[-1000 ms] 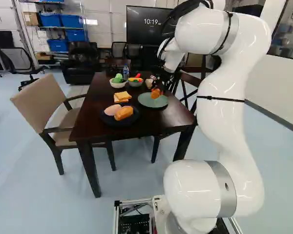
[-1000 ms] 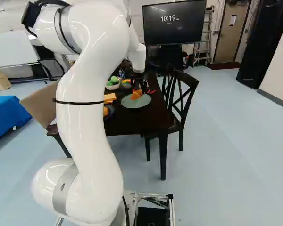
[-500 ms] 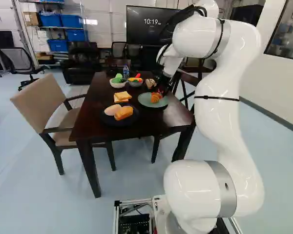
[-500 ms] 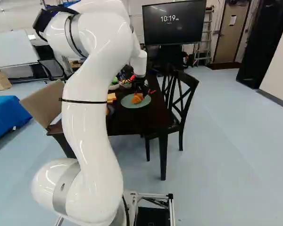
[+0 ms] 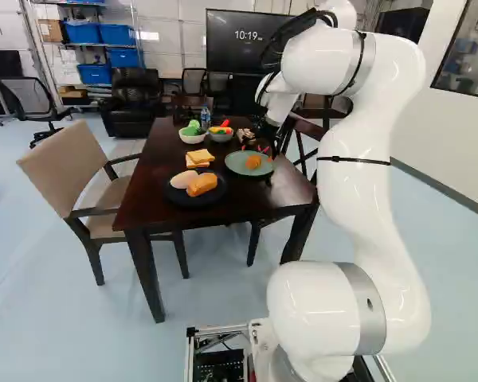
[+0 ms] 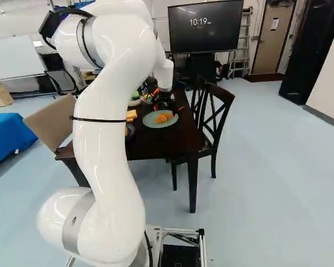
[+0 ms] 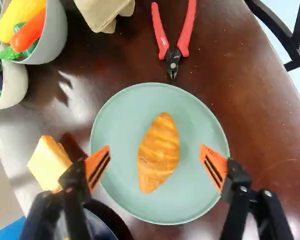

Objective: Move the croissant to the empty plate

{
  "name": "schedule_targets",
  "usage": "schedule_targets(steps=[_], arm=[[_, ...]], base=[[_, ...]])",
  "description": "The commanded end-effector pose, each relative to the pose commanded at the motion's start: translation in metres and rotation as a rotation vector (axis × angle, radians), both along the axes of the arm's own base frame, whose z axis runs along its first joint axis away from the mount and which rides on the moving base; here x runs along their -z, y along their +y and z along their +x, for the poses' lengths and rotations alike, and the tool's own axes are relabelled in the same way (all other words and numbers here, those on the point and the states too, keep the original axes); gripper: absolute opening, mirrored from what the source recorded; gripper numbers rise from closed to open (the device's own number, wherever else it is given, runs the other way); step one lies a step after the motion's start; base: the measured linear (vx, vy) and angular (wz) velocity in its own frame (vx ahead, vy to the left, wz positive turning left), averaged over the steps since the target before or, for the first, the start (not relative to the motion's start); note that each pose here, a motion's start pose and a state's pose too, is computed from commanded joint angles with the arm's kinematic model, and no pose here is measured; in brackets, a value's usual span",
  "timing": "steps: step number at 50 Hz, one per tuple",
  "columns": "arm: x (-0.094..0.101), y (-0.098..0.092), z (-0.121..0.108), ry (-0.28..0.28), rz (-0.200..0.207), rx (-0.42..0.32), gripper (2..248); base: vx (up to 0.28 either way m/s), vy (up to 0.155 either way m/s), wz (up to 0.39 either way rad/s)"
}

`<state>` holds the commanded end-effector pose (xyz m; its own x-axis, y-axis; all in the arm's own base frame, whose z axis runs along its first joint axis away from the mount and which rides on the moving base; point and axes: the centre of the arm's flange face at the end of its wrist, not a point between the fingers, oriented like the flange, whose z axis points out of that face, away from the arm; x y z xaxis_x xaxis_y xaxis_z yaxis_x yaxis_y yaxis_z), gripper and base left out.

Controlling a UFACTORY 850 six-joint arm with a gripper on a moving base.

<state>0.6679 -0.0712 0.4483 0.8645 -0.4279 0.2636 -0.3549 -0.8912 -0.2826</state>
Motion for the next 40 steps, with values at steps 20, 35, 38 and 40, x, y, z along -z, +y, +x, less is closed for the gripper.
schedule_targets(steps=[20,35,38,40], arm=[[-0.006,0.000,-0.001,-0.011,-0.002,0.001,247],[-0.026,0.001,-0.007,-0.031,-0.003,-0.001,247],[-0.029,0.002,-0.009,-0.028,0.000,-0.004,247],[-0.032,0.002,-0.010,-0.025,0.002,-0.007,247]], base=[[0.000,0.000,0.000],[0.000,0.000,0.000],[0.000,0.000,0.000],[0.000,0.000,0.000]])
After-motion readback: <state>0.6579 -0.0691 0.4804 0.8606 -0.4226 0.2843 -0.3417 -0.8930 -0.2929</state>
